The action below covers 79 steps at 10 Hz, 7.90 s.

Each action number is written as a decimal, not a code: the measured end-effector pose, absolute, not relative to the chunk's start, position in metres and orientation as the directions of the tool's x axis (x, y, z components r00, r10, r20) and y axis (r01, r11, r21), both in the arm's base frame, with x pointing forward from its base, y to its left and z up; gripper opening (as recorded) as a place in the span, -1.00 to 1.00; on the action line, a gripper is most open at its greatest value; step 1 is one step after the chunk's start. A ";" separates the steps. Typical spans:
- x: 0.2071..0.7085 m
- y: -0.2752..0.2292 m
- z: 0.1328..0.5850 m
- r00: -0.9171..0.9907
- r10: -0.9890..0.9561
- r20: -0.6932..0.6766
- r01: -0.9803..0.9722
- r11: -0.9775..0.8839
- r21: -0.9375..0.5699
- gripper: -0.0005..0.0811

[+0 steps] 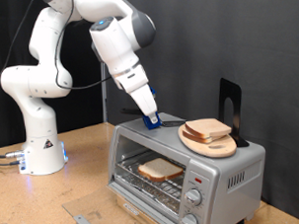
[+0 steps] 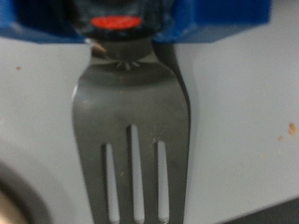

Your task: Make a piece of toast with the oven

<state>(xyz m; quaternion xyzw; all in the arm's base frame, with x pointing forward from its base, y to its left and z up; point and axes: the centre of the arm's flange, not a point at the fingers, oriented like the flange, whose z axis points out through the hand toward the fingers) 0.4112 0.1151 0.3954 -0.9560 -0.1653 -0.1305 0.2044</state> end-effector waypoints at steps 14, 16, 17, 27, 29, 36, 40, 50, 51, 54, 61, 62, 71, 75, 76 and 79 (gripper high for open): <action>0.394 -0.018 0.412 0.915 0.165 0.367 0.340 -0.807 -0.484 0.99; 0.396 -0.021 0.414 0.934 -0.022 0.356 0.205 -0.783 -0.588 0.99; 0.395 -0.031 0.418 0.944 -0.139 0.299 0.089 -0.766 -0.637 0.99; 0.372 -0.107 0.432 0.860 -0.461 -0.217 -0.476 -0.576 -0.664 0.99; 0.373 -0.116 0.419 0.831 -0.511 -0.219 -0.519 -0.574 -0.633 0.99; 0.348 -0.172 0.404 0.759 -0.514 -0.401 -0.601 -0.315 -0.734 0.99; 0.358 -0.215 0.365 0.731 -0.582 -0.356 -0.602 -0.305 -0.738 0.99; 0.394 -0.257 0.306 0.634 -0.627 -0.453 -0.670 -0.153 -0.726 0.99; 0.397 -0.255 0.290 0.639 -0.625 -0.448 -0.673 -0.171 -0.720 0.99; 0.399 -0.250 0.238 0.651 -0.640 -0.409 -0.673 -0.237 -0.701 0.99; 0.390 -0.220 0.157 0.666 -0.640 -0.384 -0.679 -0.307 -0.667 0.99; 0.387 -0.210 0.150 0.678 -0.625 -0.387 -0.674 -0.317 -0.667 0.99; 0.361 -0.149 0.164 0.746 -0.483 -0.459 -0.626 -0.272 -0.731 0.99; 0.358 -0.150 0.212 0.744 -0.440 -0.502 -0.624 -0.190 -0.758 0.99; 0.360 -0.146 0.223 0.743 -0.445 -0.500 -0.618 -0.170 -0.767 0.99; 0.367 -0.123 0.255 0.748 -0.440 -0.496 -0.598 -0.124 -0.792 0.99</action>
